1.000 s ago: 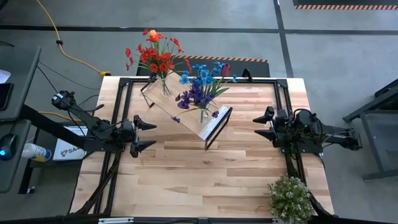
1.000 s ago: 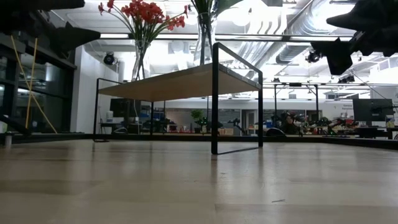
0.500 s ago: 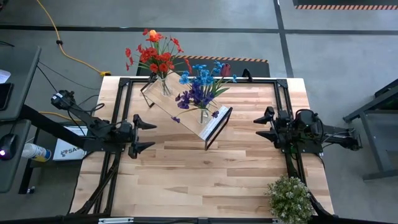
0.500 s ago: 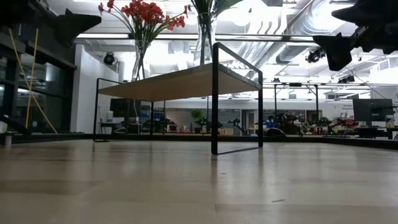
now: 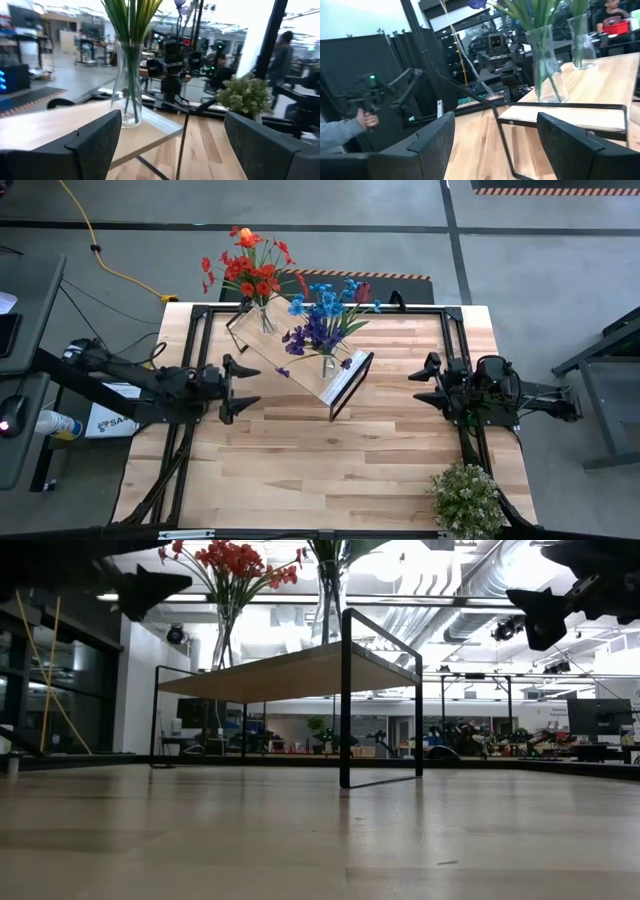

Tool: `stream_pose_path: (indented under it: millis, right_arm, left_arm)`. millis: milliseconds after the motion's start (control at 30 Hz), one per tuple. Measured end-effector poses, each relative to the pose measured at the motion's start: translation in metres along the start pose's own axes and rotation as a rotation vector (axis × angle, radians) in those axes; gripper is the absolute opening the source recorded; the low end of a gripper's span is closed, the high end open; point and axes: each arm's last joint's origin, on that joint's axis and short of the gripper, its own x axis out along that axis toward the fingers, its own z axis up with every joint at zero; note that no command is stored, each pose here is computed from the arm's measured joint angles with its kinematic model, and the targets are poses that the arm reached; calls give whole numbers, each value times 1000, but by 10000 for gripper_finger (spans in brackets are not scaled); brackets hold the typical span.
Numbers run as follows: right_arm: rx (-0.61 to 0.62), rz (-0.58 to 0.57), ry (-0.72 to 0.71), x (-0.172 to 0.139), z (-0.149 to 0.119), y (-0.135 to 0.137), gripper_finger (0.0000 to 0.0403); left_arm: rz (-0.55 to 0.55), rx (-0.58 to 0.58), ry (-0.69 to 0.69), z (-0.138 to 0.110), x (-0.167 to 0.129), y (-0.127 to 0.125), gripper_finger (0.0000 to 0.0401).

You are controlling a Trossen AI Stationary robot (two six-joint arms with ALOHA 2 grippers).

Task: Pick and place flowers into a vace then onto a shelf
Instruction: Return to Home Position

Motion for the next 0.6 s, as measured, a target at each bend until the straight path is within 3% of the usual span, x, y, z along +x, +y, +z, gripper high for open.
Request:
stream_pose_path:
  millis: [200,600]
  right_arm:
    - [14,17,5,0,0,1,272]
    - [-39,18,-59,0,6,2,271]
  left_arm:
    - [-1,-38,72,-5,-2,9,386]
    - [-1,-63,-33,9,-38,22,386]
